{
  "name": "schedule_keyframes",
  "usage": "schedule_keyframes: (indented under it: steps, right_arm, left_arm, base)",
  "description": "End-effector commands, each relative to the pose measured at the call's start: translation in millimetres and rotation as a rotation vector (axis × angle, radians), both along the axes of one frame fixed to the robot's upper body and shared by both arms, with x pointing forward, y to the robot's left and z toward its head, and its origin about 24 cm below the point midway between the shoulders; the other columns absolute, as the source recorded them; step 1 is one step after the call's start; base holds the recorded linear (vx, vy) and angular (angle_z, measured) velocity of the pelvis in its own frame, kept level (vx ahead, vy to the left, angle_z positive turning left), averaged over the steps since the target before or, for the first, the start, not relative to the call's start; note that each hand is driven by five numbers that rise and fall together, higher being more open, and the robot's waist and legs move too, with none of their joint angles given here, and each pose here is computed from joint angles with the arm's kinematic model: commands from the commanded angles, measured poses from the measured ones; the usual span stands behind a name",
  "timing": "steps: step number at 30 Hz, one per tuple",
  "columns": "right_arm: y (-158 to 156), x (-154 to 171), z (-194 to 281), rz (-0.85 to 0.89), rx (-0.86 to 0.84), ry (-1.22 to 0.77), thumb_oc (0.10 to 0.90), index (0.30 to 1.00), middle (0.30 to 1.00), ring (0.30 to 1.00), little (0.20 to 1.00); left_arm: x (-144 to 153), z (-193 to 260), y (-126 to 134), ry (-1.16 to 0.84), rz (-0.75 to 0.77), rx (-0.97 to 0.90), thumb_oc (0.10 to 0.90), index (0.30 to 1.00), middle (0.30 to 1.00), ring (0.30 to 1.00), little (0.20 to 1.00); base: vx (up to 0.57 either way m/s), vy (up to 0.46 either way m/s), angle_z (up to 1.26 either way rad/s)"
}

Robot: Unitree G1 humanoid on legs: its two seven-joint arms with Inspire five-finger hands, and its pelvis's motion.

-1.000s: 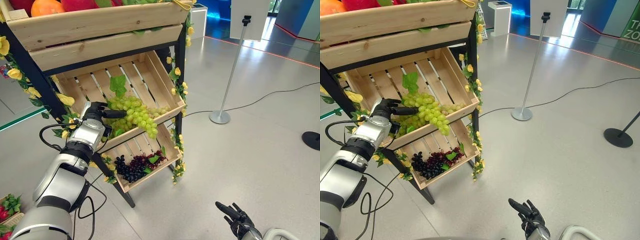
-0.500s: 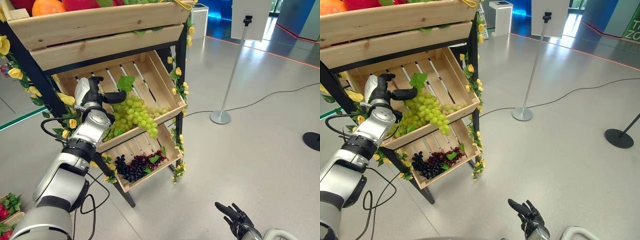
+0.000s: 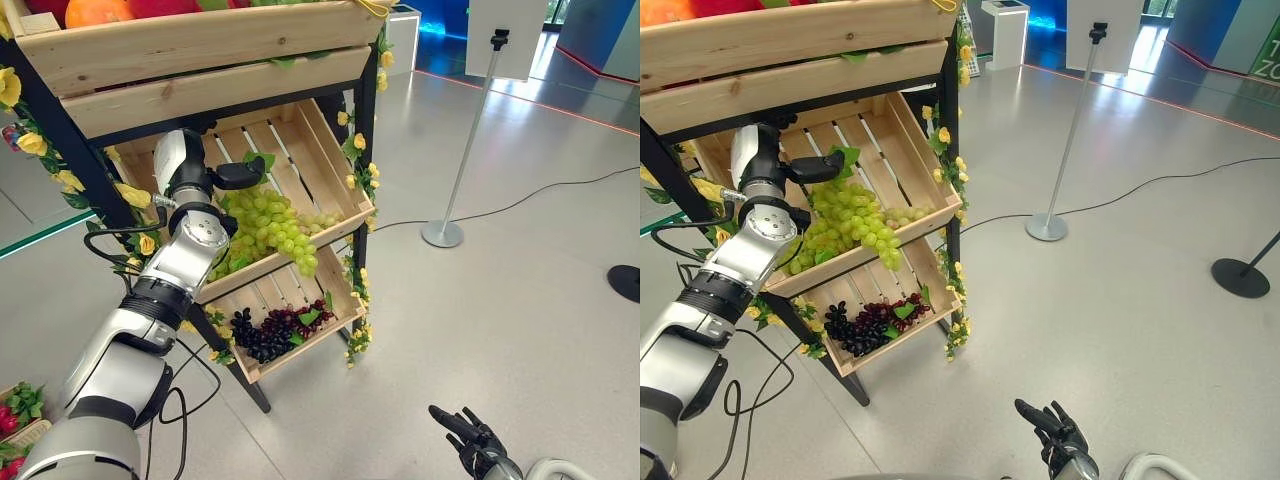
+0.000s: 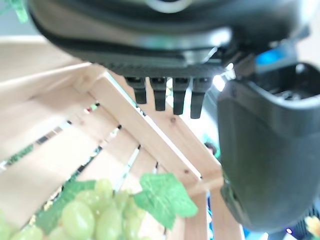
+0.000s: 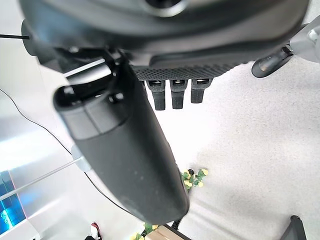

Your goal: Pick up the fruits from the basket on one side to the basket on the other side

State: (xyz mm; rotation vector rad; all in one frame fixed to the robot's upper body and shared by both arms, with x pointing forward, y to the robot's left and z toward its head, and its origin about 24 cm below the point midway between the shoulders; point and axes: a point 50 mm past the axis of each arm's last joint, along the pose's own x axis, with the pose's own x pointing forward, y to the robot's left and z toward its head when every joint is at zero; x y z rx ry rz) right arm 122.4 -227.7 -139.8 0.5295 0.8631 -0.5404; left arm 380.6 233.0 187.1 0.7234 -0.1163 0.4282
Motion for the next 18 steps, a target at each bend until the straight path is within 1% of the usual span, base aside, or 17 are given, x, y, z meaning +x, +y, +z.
schedule_keyframes:
  steps: [1,6,8,9,12,18]
  right_arm:
    - [10.3,33.2,15.4,0.076,-0.027,-0.145,0.800,0.900,0.900,0.900,0.900]
    - [14.1,35.1,16.5,0.066,-0.027,-0.155,0.800,0.900,0.900,0.900,0.900]
    - [16.8,37.6,17.4,0.062,-0.023,-0.162,0.800,0.900,0.900,0.900,0.900]
    - [17.3,38.0,17.6,0.063,-0.022,-0.163,0.800,0.900,0.900,0.900,0.900]
    - [20.5,38.5,17.5,0.058,-0.017,-0.158,0.800,0.900,0.900,0.900,0.900]
    - [20.5,38.7,17.5,0.043,-0.015,-0.166,0.800,0.900,0.900,0.900,0.900]
  left_arm:
    - [-6.8,81.8,-5.5,-0.324,-0.118,0.030,0.800,0.900,0.900,0.900,0.900]
    - [-8.5,58.7,-17.5,-0.285,-0.208,-0.121,0.800,0.900,0.900,0.900,0.900]
    - [-9.5,37.8,-25.8,-0.251,-0.279,-0.244,0.800,0.900,0.900,0.900,0.900]
    - [-9.8,35.2,-27.8,-0.250,-0.297,-0.267,0.800,0.900,0.900,0.900,0.900]
    - [-18.4,25.4,-46.8,-0.287,-0.448,-0.347,0.800,0.900,0.900,0.900,0.900]
    - [-40.4,22.2,-77.0,-0.343,-0.667,-0.335,0.800,0.900,0.900,0.900,0.900]
  base:
    - [0.00,0.000,0.00]
    - [0.00,0.000,0.00]
    - [0.00,0.000,0.00]
    - [0.00,0.000,0.00]
    - [0.00,0.000,0.00]
    - [0.00,0.000,0.00]
